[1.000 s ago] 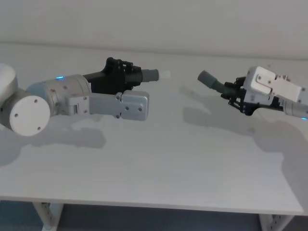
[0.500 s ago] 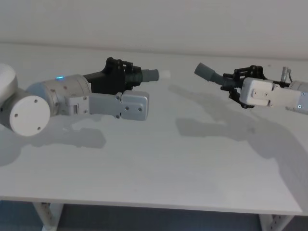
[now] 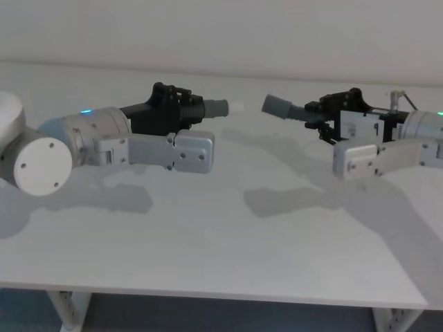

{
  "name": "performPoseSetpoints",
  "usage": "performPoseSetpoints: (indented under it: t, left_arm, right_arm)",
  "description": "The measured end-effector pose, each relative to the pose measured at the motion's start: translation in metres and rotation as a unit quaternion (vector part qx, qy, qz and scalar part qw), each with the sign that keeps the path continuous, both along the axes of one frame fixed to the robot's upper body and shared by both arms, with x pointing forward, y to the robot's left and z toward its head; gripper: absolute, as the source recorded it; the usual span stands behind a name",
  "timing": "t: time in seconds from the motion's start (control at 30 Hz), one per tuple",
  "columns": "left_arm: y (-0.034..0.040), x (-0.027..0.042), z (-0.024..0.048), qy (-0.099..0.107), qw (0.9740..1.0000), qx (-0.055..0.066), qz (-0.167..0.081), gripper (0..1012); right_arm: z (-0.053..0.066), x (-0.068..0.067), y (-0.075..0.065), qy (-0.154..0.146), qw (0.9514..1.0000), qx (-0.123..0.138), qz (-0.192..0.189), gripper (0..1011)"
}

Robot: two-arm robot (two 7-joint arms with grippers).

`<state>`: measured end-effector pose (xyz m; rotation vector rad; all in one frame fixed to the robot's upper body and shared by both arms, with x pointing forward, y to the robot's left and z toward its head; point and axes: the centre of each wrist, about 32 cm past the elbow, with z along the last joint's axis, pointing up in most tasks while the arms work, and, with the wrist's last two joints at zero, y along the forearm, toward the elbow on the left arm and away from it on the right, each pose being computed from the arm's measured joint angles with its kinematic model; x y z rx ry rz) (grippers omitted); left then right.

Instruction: Use both hands to pick up one end of the pipe from the table, align the ends, and insert them.

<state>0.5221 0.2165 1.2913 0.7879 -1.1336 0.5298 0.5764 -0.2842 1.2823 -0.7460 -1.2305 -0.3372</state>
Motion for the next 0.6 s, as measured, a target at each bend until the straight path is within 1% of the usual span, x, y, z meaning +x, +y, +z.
performPoseSetpoints:
  t: [0.07,0.1,0.23,0.33,0.43,0.6]
  left_arm:
    - [0.0000,0.0000,0.0000,0.000,1.0000,0.000,0.000,320]
    - [0.0000,0.0000,0.0000,0.000,1.0000,0.000,0.000,320]
    - [0.0000,0.0000,0.0000,0.000,1.0000,0.000,0.000,320]
    - [0.0000,0.0000,0.0000,0.000,1.0000,0.000,0.000,320]
    - [0.0000,0.0000,0.0000,0.000,1.0000,0.000,0.000,320]
    - [0.0000,0.0000,0.0000,0.000,1.0000,0.000,0.000,320]
  right_arm:
    - [0.003,0.000,0.004,-0.015,0.9995,-0.022,0.017,291]
    - [0.003,0.000,0.004,-0.015,0.9995,-0.022,0.017,291]
    - [0.006,0.000,0.011,-0.030,0.9976,-0.051,0.038,290]
    - [0.007,0.001,0.015,-0.037,0.9960,-0.065,0.049,291]
    - [0.009,0.001,0.018,-0.042,0.9946,-0.076,0.057,290]
    - [0.011,0.003,0.022,-0.046,0.9931,-0.086,0.065,291]
